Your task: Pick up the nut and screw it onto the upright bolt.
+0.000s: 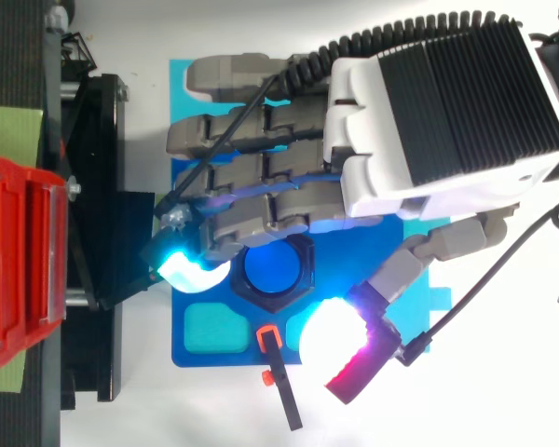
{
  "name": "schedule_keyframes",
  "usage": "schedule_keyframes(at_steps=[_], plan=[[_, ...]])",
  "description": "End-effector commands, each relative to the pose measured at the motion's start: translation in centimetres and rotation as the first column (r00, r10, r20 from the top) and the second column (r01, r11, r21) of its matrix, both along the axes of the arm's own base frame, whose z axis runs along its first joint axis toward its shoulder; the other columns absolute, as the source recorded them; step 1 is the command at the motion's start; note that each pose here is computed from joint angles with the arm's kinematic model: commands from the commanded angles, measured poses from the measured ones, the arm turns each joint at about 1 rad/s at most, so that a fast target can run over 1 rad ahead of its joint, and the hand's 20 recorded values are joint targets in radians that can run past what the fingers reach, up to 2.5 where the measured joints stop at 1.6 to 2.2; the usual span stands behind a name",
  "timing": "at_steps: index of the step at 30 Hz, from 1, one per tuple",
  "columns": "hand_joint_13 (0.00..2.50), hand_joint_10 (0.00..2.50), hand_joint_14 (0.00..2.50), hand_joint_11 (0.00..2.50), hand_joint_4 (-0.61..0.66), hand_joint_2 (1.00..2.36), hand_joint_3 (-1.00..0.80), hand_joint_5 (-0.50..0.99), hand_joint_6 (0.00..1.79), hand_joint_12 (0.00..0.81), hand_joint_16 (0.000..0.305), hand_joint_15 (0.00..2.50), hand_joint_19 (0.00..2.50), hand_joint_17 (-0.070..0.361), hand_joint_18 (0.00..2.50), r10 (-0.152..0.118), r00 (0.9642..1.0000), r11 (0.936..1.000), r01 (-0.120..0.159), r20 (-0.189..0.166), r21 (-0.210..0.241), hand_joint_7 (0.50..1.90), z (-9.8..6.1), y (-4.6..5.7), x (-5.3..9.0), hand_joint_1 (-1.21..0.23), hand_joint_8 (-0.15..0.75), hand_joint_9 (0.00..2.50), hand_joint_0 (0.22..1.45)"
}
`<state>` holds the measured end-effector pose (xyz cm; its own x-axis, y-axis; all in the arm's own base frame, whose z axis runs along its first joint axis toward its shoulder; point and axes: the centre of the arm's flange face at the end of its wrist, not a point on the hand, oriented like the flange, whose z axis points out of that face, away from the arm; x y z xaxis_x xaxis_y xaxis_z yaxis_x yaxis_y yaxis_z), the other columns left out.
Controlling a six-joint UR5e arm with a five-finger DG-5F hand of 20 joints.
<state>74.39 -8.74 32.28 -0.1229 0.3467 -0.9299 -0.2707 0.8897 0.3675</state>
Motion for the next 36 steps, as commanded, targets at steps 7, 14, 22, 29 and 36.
schedule_keyframes(at_steps=[7,14,22,29,36], plan=[[0.16,0.00,0.00,0.00,0.10,1.00,-0.50,-0.17,0.50,0.343,0.040,0.00,0.00,0.090,0.00,0.002,0.9999,1.0000,-0.002,-0.013,0.000,0.60,-0.2,0.2,-0.1,-0.27,0.202,0.39,0.46],[0.18,0.00,0.00,0.00,0.11,1.00,-0.50,-0.15,0.50,0.344,0.040,0.00,0.00,0.089,0.00,0.002,0.9997,1.0000,-0.002,-0.024,0.000,0.64,-1.2,0.2,0.1,-0.28,0.210,0.41,0.46],[0.21,0.00,0.00,0.00,0.12,1.00,-0.50,-0.14,0.50,0.346,0.039,0.00,0.00,0.088,0.00,0.001,0.9997,1.0000,-0.001,-0.022,0.000,0.72,-1.3,0.1,0.2,-0.28,0.219,0.45,0.46],[0.31,0.00,0.00,0.00,0.15,1.00,-0.50,-0.10,0.50,0.336,0.036,0.00,0.00,0.080,0.00,-0.001,0.9996,1.0000,0.001,-0.029,0.000,0.90,-1.3,-0.1,0.1,-0.28,0.236,0.56,0.47],[0.39,0.00,0.00,0.00,0.12,1.00,-0.50,-0.07,0.50,0.319,0.031,0.00,0.00,0.069,0.00,-0.007,0.9996,1.0000,0.007,-0.028,-0.001,1.11,-1.3,-0.7,0.0,-0.29,0.247,0.66,0.49]])
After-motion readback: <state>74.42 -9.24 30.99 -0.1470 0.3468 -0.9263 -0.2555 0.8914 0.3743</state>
